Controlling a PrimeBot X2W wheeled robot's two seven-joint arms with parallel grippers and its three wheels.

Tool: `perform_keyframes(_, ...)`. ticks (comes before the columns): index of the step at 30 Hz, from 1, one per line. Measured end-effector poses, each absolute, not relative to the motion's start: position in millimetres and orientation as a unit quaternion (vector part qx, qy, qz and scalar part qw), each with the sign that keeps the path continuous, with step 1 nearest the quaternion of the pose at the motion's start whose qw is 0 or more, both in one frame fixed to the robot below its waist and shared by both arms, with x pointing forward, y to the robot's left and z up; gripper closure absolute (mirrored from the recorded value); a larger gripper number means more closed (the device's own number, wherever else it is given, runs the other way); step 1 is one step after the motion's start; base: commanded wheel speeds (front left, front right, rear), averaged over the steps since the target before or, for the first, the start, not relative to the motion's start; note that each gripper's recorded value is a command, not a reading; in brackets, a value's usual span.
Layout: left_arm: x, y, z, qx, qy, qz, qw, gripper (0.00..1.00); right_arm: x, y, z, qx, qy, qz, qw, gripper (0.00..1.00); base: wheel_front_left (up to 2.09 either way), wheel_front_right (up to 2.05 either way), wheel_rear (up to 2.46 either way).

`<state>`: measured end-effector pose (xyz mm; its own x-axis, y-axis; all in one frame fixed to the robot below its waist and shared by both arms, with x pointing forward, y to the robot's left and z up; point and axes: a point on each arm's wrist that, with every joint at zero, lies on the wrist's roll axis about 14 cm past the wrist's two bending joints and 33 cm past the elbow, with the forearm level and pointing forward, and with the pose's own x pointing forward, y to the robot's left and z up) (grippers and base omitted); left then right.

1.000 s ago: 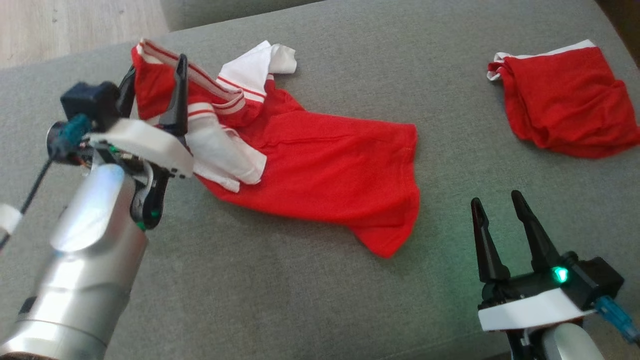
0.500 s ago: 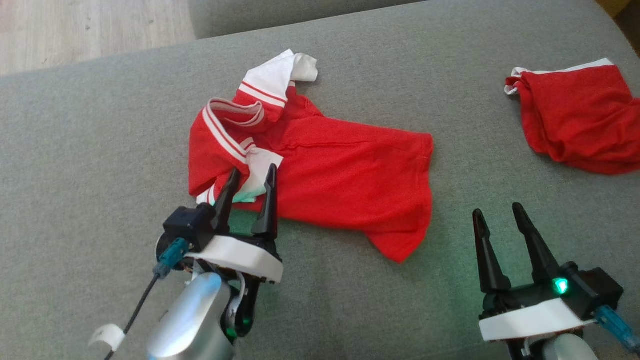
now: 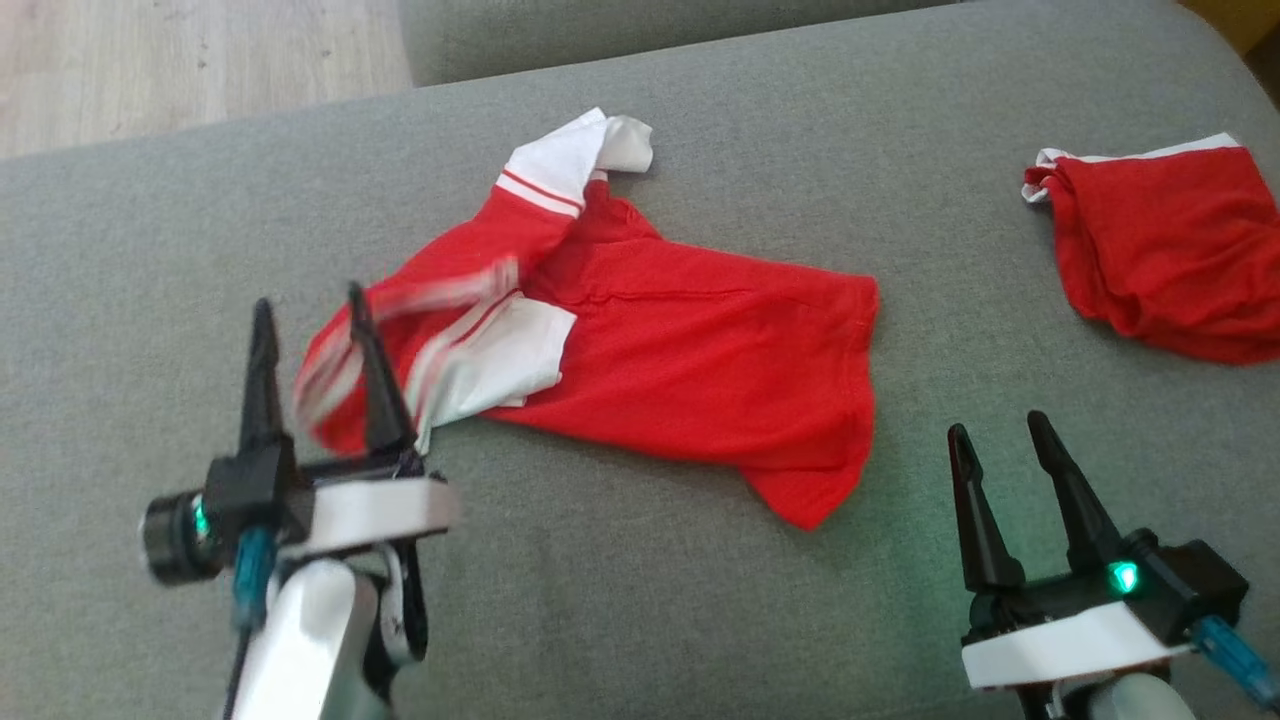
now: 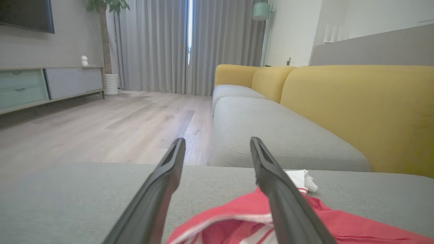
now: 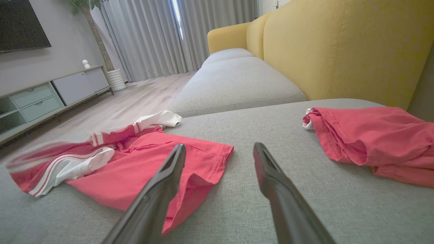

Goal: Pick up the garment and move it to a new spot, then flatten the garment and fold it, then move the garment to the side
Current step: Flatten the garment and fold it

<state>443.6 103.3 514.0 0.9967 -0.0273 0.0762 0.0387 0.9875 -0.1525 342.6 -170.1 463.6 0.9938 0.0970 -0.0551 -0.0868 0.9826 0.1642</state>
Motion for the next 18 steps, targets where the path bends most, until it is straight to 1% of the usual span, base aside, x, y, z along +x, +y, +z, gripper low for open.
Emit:
perform_keyframes(2, 435.6, 102.9, 518.9, -0.066, -0.049, -0.021, 0.996, 0.0, 341.4, -169.6, 462.0, 0.082, 0.034, 0.047, 0.995, 0.0, 0.0, 0.0, 0.0)
perform_keyframes(5, 416.6, 69.0, 513.9, -0.081, -0.04, -0.093, 0.992, 0.0, 341.0, -168.6, 460.1, 0.082, 0.037, 0.048, 0.995, 0.0, 0.0, 0.0, 0.0)
perform_keyframes(7, 397.1, 38.1, 489.8, -0.104, 0.008, -0.151, 0.983, 0.0, 341.6, -168.0, 459.4, 0.082, 0.039, 0.049, 0.995, 0.0, 0.0, 0.0, 0.0)
perform_keyframes(9, 375.3, 12.2, 455.1, -0.102, 0.082, -0.2, 0.971, 0.0, 342.2, -167.4, 458.2, 0.082, 0.041, 0.05, 0.995, 0.0, 0.0, 0.0, 0.0)
perform_keyframes(10, 375.3, 12.2, 455.1, -0.102, 0.082, -0.2, 0.971, 0.0, 342.2, -167.4, 458.2, 0.082, 0.041, 0.05, 0.995, 0.0, 0.0, 0.0, 0.0)
perform_keyframes(11, 364.9, 2.4, 432.0, -0.099, 0.131, -0.218, 0.962, 0.0, 342.8, -166.9, 456.1, 0.083, 0.044, 0.05, 0.994, 0.0, 0.0, 0.0, 0.0)
perform_keyframes(14, 365.6, 0.1, 418.8, -0.086, 0.156, -0.225, 0.958, 0.0, 343.7, -165.1, 454.6, 0.083, 0.047, 0.053, 0.994, 0.0, 0.0, 0.0, 0.0)
perform_keyframes(18, 385.7, -5.5, 408.9, -0.059, 0.182, -0.237, 0.952, 0.0, 344.6, -162.3, 451.1, 0.082, 0.053, 0.059, 0.993, 0.0, 0.0, 0.0, 0.0)
